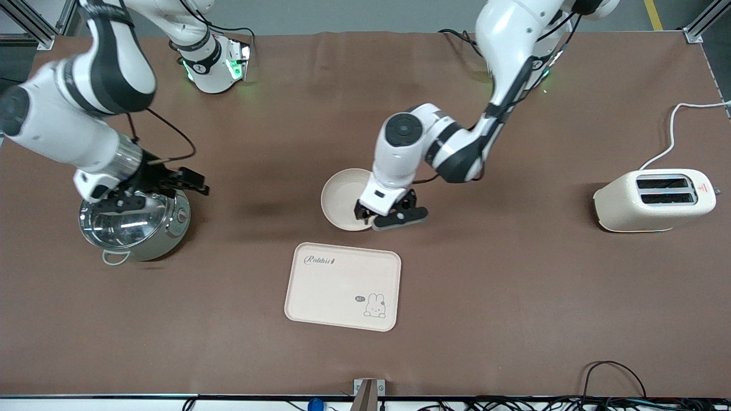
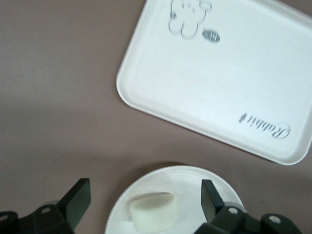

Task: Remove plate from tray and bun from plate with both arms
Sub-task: 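Lower the left gripper to the bun while the right gripper withdraws, then close the left gripper on the white bun on the plate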

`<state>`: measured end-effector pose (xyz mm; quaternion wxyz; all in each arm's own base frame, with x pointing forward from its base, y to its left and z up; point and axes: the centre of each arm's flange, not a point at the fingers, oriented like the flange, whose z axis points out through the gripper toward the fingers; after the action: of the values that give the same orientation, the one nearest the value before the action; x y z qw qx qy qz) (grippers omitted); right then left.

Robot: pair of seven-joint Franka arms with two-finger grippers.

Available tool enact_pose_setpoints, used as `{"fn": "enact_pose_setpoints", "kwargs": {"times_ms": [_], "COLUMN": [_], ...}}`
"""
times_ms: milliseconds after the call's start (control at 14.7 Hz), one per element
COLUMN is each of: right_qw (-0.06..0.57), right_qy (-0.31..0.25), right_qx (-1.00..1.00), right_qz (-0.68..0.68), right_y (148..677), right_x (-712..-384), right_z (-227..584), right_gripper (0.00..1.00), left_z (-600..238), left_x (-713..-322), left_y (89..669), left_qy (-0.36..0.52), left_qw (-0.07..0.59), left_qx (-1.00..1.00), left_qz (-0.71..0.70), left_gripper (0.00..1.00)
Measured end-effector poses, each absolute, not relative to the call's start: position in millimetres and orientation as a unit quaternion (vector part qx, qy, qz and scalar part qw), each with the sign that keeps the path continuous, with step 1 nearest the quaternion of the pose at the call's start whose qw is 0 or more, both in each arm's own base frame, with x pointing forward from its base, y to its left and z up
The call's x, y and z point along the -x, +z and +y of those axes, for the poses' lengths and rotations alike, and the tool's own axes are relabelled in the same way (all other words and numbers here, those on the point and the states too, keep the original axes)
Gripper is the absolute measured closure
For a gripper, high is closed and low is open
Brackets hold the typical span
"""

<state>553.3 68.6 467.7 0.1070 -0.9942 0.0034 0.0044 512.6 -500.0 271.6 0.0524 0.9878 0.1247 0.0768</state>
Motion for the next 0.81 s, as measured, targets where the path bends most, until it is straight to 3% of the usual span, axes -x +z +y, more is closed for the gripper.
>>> {"fn": "enact_pose_setpoints", "kwargs": {"times_ms": [272, 543, 815], "right_qw": [0.028, 0.005, -0.007], "right_qy": [-0.012, -0.042, -0.053], "right_qx": [0.999, 0.999, 0.998], "right_qz": [-0.02, -0.024, -0.025], "right_y": [566.9, 661.6, 677.0], "right_x": [-540.7, -527.8, -529.2], "right_z": [42.7, -2.4, -13.9], "right_gripper": [0.0, 0.0, 0.0], "left_z": [-533.2, -541.5, -541.8], "left_x": [-477.9, -463.9, -456.2], "left_y": [227.6, 213.9, 200.9], "left_qy": [0.081, 0.085, 0.081], "left_qw": [0.052, 0.043, 0.039], "left_qx": [-0.986, -0.986, -0.987], "left_qz": [0.138, 0.135, 0.134], "left_gripper": [0.0, 0.0, 0.04]}}
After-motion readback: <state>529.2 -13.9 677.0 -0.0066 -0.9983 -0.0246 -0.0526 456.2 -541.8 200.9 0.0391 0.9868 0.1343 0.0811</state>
